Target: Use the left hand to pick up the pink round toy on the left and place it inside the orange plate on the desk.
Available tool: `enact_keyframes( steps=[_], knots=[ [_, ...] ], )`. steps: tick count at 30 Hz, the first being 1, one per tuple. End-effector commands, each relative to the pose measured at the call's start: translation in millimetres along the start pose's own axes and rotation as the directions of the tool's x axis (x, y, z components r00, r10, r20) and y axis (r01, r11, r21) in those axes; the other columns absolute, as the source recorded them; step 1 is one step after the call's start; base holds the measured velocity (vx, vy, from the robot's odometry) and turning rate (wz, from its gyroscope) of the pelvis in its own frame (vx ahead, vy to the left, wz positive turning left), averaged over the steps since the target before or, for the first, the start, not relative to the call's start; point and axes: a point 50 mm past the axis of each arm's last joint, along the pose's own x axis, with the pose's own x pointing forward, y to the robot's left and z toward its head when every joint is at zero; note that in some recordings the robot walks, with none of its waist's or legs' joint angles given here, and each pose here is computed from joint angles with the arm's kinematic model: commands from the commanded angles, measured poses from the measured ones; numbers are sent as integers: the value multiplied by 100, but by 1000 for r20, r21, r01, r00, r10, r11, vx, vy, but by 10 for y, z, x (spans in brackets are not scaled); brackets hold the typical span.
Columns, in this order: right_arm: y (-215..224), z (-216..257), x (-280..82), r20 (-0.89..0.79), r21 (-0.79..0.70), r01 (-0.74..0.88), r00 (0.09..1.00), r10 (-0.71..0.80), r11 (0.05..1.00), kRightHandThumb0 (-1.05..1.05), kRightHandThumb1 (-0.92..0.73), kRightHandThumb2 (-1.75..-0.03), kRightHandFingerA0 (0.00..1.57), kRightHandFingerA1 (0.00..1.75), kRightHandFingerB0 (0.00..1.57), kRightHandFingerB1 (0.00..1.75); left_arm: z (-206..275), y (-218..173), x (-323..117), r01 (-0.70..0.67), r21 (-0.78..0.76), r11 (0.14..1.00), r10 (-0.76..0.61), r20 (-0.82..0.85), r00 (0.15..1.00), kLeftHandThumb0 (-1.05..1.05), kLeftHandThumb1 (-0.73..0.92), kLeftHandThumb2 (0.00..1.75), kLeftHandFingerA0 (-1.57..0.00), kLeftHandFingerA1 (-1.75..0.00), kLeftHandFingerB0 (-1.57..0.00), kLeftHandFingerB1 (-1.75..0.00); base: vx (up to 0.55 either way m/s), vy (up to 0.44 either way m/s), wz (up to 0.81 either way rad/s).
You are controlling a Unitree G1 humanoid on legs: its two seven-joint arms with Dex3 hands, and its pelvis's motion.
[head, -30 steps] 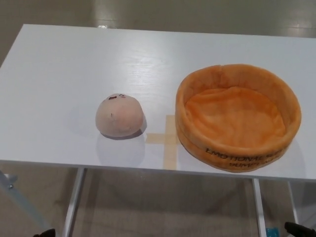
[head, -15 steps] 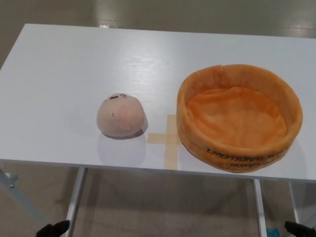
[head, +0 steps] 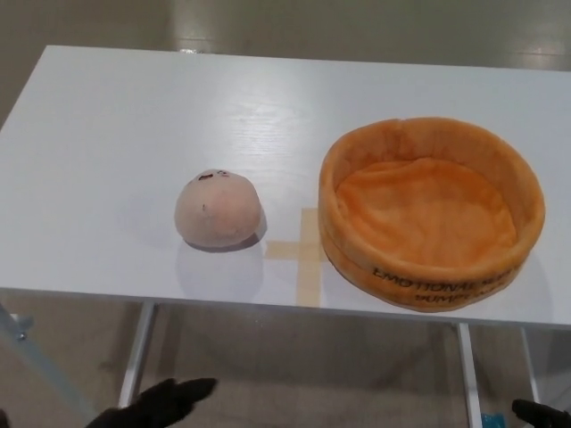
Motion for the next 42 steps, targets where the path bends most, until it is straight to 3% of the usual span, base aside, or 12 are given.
enact_keyframes(
  steps=[1,7,19,22,23,24,26,27,31,32,39,42],
  knots=[
    [2,20,3,12,3,15,1000,-15,1000,-23,-29,-108,33,121,12,102,776,-302,-79,405,67,912,-408,271,872,-27,40,91,-2,-51,0,-47,0,0,0],
    [4,36,11,14,7,15,1000,-15,1000,-29,-29,-110,41,124,16,100,1057,-248,-53,376,166,912,-411,407,816,-53,43,71,-8,-31,-7,-35,0,0,0],
    [-3,26,9,12,-5,11,1000,-11,1000,-20,-29,-109,34,125,13,106,1497,298,231,146,180,973,-223,544,809,-37,50,56,-10,-28,-22,-29,0,0,0],
    [-6,28,11,12,-1,10,1000,-10,1000,-23,-30,-107,42,121,16,101,1581,597,461,5,182,983,-103,535,839,-35,48,55,-10,-30,-23,-30,0,0,0],
    [-5,25,10,11,-1,9,1000,-9,1000,-17,-31,-102,50,84,29,71,1601,687,525,-32,178,984,-68,528,847,-34,47,56,-9,-30,-22,-30,0,0,0],
    [-6,20,8,9,-2,7,1000,-7,1000,-17,-31,-102,50,84,29,71,1614,749,570,-56,173,983,-44,525,850,-34,47,56,-9,-30,-22,-30,0,0,0],
    [-6,20,11,5,-11,9,1000,-9,1000,-17,-31,-102,51,84,29,72,1622,838,633,-100,170,980,-4,522,853,-38,41,61,-9,-36,-19,-34,0,0,0],
    [-4,22,12,4,-12,10,1000,-10,1000,-24,-30,-106,40,119,15,100,1626,893,676,-129,174,976,20,521,853,-40,41,60,-11,-36,-21,-34,0,0,0],
    [-2,32,15,9,2,9,1000,-9,1000,-20,-28,-109,38,120,15,98,1610,1025,811,-199,206,958,68,513,856,-47,38,63,-8,-32,-19,-36,0,0,0],
    [-2,35,15,10,5,12,1000,-12,1000,-22,-28,-107,41,122,16,102,1580,1061,875,-225,230,947,85,495,865,-25,33,86,-2,-51,0,-46,0,0,0],
    [2,32,12,12,-7,11,1000,-11,1000,-18,-26,-109,43,127,15,104,1372,1097,1094,-287,347,893,130,411,902,-24,33,86,-2,-51,0,-46,0,0,0],
    [-2,25,9,11,-4,7,1000,-7,1000,-20,-24,-114,39,127,15,106,1246,1074,1190,-291,361,886,153,364,919,-40,35,58,-11,-35,-23,-34,0,0,0]
  ],
)
